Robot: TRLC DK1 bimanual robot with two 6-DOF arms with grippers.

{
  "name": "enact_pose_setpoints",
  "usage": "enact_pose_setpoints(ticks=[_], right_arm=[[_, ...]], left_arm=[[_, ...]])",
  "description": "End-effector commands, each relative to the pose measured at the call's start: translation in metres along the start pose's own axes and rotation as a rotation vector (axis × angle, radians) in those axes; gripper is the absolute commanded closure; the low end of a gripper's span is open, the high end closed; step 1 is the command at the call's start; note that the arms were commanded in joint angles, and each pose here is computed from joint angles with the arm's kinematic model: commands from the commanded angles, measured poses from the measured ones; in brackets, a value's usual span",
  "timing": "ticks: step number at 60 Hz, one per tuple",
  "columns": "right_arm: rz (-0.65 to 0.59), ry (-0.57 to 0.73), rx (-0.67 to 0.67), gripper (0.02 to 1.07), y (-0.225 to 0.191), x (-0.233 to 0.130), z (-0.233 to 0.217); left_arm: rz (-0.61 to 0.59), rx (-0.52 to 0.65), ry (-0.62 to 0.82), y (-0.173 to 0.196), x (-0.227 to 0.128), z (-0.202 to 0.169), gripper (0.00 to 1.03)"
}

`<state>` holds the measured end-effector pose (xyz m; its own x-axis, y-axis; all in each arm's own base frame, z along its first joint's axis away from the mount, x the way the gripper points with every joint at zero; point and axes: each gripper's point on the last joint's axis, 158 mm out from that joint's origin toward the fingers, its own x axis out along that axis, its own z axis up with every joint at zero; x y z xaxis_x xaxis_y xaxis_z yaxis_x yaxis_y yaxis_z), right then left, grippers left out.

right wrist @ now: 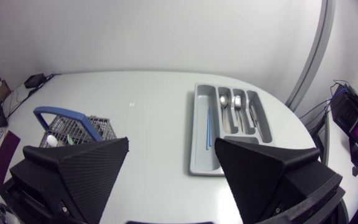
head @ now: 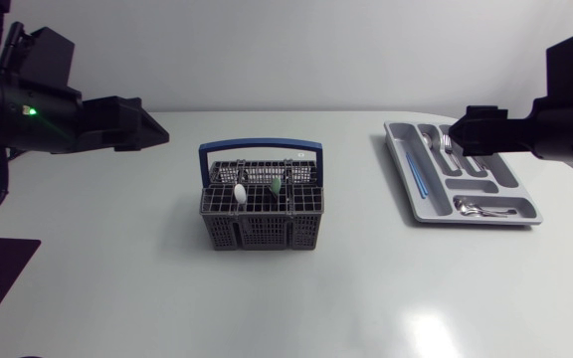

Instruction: Unload the cutlery basket into the drawer organizer.

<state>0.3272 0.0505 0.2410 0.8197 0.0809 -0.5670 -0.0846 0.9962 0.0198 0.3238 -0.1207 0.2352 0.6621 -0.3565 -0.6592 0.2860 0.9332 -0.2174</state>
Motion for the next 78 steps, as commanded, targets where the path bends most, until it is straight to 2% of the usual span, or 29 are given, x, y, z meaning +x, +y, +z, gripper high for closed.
enact_pose_setpoints(ticks=[1, 7, 10, 30, 42, 50, 55, 60, 66, 73, 78], right_arm=[[0.047, 0.063, 0.012, 0.07, 0.012, 0.006, 0.0], [0.189, 0.15, -0.03, 0.07, 0.036, 0.011, -0.01], [0.22, 0.169, -0.029, 0.07, 0.04, 0.011, -0.011], [0.255, 0.285, -0.06, 0.07, 0.056, 0.029, -0.034], [0.272, 0.309, -0.089, 0.07, 0.069, 0.036, -0.046], [0.278, 0.337, -0.11, 0.07, 0.078, 0.041, -0.056], [0.276, 0.336, -0.123, 0.07, 0.083, 0.044, -0.059], [0.276, 0.343, -0.134, 0.07, 0.087, 0.047, -0.064], [0.281, 0.35, -0.138, 0.07, 0.089, 0.051, -0.069], [0.284, 0.356, -0.142, 0.08, 0.091, 0.053, -0.073], [0.285, 0.361, -0.142, 0.08, 0.092, 0.055, -0.075]], left_arm=[[-0.022, 0.019, 0.042, -0.008, 0.01, 0.0, 0.1], [-0.05, 0.032, 0.082, -0.018, 0.021, -0.007, 0.1], [-0.05, 0.034, 0.096, -0.017, 0.026, -0.008, 0.1], [-0.074, 0.109, 0.193, -0.025, 0.067, -0.024, 0.11], [-0.097, 0.138, 0.212, -0.036, 0.09, -0.028, 0.26], [-0.107, 0.15, 0.237, -0.042, 0.104, -0.034, 0.31], [-0.113, 0.154, 0.244, -0.045, 0.116, -0.037, 0.43], [-0.114, 0.154, 0.259, -0.046, 0.126, -0.04, 0.46], [-0.115, 0.155, 0.264, -0.046, 0.137, -0.041, 0.57], [-0.112, 0.152, 0.278, -0.045, 0.146, -0.044, 0.57], [-0.117, 0.158, 0.288, -0.048, 0.151, -0.048, 0.61]])
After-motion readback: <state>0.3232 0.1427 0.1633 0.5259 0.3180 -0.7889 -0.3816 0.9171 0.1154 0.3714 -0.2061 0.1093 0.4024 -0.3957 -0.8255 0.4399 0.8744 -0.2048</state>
